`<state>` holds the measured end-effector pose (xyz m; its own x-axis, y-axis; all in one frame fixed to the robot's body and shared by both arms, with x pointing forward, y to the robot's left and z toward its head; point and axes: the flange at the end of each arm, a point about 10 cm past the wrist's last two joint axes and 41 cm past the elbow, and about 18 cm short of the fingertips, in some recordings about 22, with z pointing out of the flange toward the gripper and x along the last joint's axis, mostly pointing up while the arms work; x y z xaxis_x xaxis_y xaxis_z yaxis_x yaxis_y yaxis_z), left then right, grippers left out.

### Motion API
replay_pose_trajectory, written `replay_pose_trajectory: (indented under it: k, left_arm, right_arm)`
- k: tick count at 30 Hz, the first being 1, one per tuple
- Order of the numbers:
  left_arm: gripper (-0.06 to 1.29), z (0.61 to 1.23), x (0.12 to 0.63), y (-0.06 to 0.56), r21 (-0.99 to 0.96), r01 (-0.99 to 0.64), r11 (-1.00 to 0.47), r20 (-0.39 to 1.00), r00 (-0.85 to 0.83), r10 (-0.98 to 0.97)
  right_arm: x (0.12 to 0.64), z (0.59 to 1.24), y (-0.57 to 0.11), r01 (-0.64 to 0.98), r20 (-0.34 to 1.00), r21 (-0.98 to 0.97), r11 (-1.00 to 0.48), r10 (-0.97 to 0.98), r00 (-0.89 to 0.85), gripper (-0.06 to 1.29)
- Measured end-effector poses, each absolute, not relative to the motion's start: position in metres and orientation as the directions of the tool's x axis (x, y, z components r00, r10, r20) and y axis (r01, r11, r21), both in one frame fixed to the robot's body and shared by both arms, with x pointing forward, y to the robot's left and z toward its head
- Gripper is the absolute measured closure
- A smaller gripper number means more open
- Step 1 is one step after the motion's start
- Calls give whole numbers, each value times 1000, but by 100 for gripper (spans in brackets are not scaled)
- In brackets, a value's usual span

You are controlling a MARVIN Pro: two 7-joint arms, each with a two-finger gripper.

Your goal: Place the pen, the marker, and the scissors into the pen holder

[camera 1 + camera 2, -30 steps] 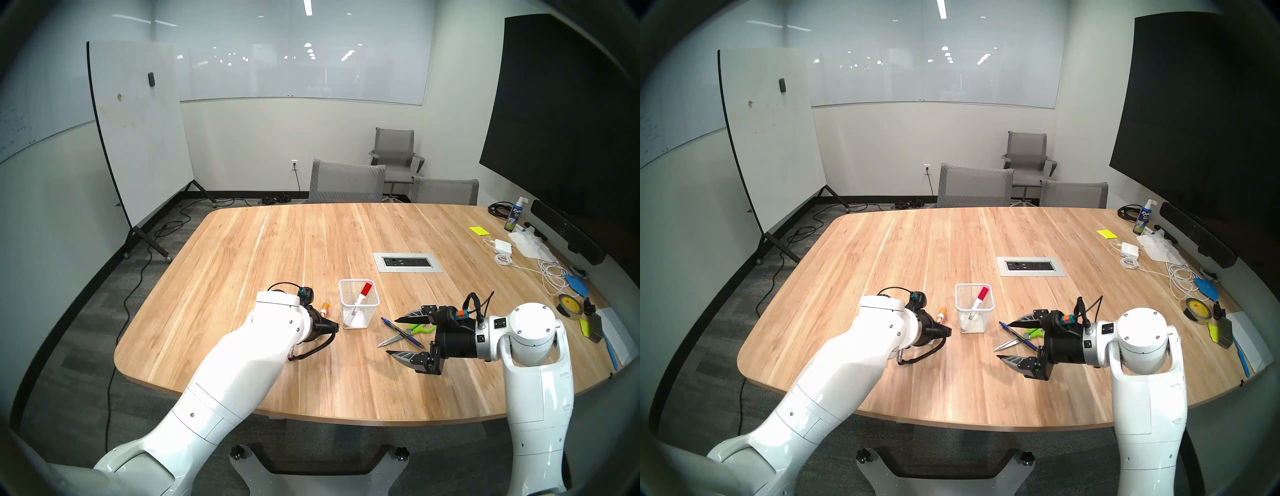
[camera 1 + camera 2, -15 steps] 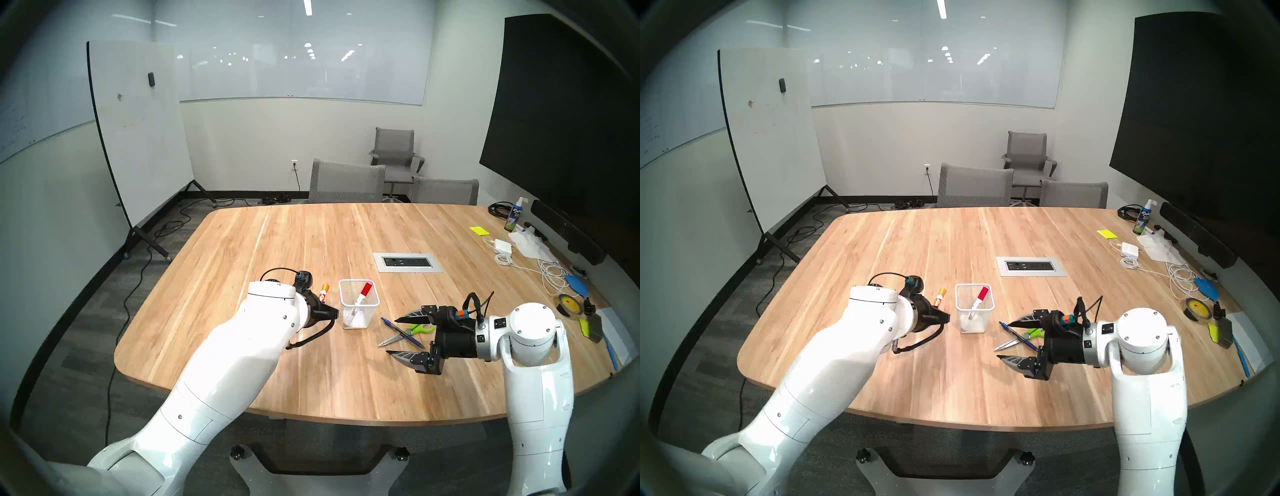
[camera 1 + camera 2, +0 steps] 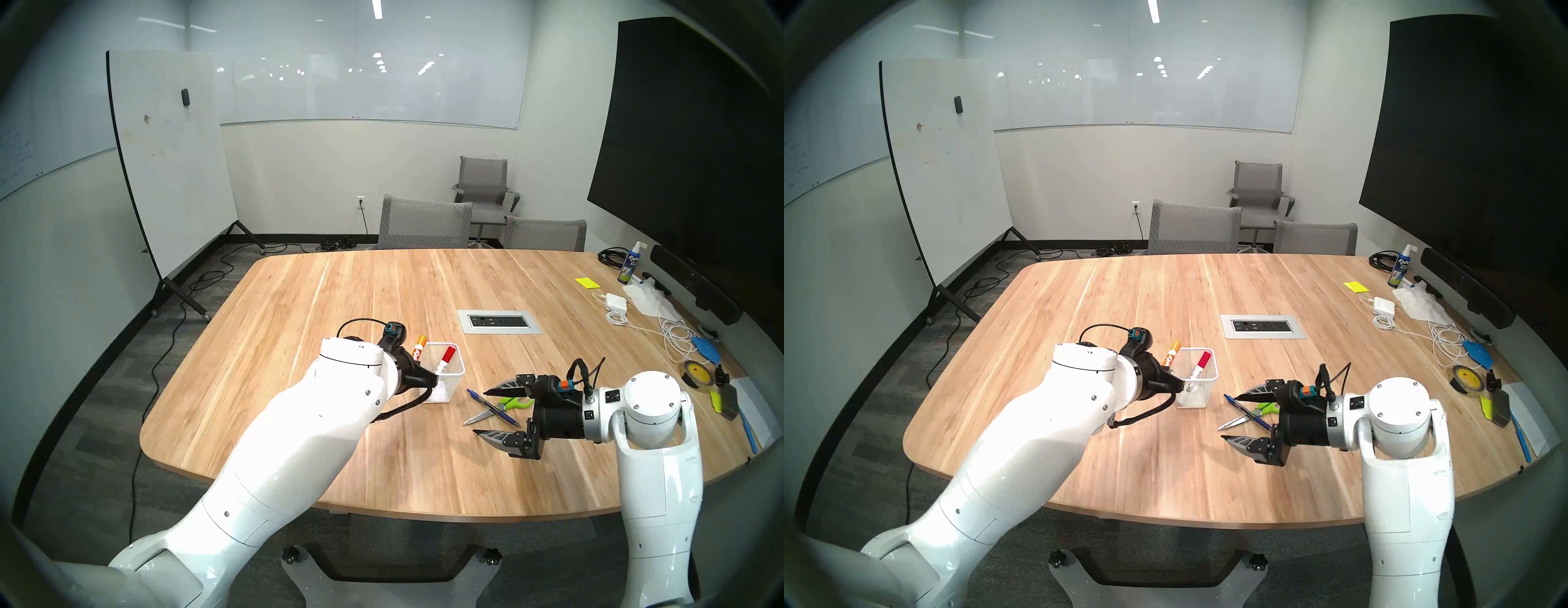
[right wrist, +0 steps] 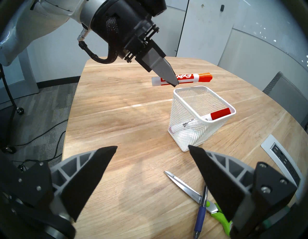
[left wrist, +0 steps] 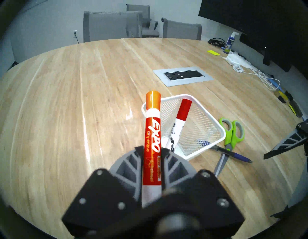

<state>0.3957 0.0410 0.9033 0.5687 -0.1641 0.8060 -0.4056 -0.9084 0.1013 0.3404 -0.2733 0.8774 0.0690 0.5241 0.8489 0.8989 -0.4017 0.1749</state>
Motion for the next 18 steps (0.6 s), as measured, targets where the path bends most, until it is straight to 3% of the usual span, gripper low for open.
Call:
replay_pose_trajectory:
  k: [18]
  left_arm:
    - [104,921,383,25,96,-488,-867,827,525,-204]
  right_arm:
    - [340,877,-273,899,849,175,-402,524,69,0]
